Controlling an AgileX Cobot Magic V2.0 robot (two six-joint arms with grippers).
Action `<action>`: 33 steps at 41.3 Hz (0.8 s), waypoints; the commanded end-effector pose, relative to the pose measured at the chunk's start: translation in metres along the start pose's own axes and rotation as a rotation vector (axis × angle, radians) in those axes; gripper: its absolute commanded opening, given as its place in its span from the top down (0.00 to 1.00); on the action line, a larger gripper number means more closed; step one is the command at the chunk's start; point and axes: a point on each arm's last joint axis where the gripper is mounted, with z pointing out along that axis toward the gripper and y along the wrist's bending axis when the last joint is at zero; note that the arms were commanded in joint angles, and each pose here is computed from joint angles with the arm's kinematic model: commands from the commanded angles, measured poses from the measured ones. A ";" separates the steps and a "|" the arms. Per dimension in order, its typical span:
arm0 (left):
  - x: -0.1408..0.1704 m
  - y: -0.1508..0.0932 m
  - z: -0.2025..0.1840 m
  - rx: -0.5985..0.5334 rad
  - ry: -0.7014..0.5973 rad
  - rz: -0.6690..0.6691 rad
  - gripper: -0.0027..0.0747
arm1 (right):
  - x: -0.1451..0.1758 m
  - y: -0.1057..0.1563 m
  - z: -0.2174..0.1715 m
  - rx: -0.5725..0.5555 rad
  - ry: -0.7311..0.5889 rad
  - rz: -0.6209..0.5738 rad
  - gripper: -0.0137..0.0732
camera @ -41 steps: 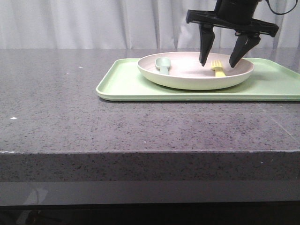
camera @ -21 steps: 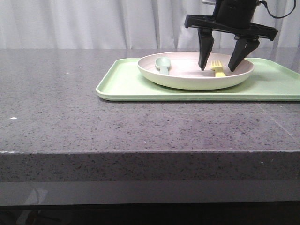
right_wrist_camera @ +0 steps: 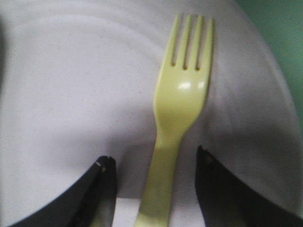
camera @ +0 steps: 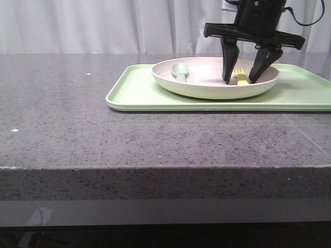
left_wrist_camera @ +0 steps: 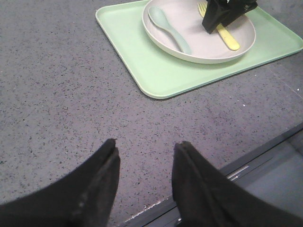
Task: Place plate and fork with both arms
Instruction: 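Lower the right gripper around the yellow fork on the plate, then close the right gripper on the fork and lift it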
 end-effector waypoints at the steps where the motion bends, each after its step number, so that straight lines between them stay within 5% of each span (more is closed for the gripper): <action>1: -0.013 -0.001 -0.005 -0.001 -0.096 -0.015 0.60 | -0.005 0.005 -0.031 -0.031 -0.079 -0.021 0.48; 20: -0.013 -0.001 -0.005 -0.001 -0.096 -0.015 0.60 | -0.003 0.003 -0.031 -0.016 -0.056 -0.024 0.74; 33: -0.013 -0.001 -0.005 -0.001 -0.096 -0.015 0.60 | -0.001 0.005 -0.057 -0.032 -0.106 -0.036 0.75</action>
